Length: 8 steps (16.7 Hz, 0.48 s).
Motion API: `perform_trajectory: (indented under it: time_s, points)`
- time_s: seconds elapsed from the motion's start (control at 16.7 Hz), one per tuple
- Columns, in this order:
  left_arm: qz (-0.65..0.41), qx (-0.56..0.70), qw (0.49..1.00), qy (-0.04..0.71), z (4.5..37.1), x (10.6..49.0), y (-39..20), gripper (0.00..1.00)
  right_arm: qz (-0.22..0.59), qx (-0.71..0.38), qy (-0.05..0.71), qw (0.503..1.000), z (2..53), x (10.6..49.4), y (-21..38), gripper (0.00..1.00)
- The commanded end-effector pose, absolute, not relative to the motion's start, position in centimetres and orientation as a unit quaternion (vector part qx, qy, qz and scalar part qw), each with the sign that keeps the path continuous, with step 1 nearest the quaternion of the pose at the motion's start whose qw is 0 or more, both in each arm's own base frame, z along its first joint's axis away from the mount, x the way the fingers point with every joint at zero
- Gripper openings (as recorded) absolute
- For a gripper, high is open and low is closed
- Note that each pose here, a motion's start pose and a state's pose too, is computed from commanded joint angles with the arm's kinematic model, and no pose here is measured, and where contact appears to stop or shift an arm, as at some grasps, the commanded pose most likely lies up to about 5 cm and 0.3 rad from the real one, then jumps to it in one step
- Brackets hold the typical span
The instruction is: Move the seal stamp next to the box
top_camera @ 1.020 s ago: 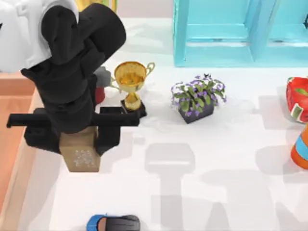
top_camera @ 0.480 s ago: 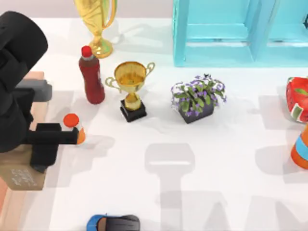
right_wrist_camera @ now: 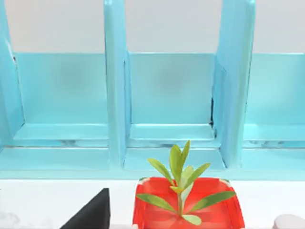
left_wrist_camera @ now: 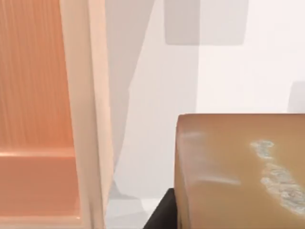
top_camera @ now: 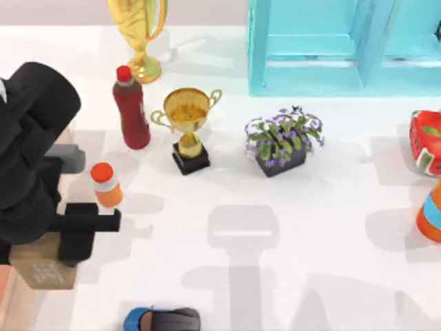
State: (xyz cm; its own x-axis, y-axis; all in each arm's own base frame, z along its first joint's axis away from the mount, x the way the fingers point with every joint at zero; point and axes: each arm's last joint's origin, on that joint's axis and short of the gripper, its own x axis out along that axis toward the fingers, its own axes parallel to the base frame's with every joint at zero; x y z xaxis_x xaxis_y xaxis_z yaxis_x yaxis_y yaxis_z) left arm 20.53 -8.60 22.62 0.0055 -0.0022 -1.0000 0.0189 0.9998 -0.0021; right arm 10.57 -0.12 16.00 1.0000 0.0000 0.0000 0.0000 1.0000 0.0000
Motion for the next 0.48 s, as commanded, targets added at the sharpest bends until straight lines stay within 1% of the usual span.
perform_trajectory:
  time_s: [0.18, 0.42, 0.48]
  points:
    - [-0.007, 0.007, 0.707, 0.707, 20.92, 20.35, -8.52, 0.0, 0.0, 0.0, 0.0, 1.0, 16.0, 10.57, -0.12, 1.0]
    - [-0.007, 0.007, 0.707, 0.707, 20.89, 20.35, -8.52, 0.0, 0.0, 0.0, 0.0, 1.0, 16.0, 10.57, -0.12, 1.0]
    - [-0.007, 0.007, 0.707, 0.707, 20.89, 20.35, -8.52, 0.08, 0.0, 0.0, 0.0, 1.0, 16.0, 10.57, -0.12, 1.0]
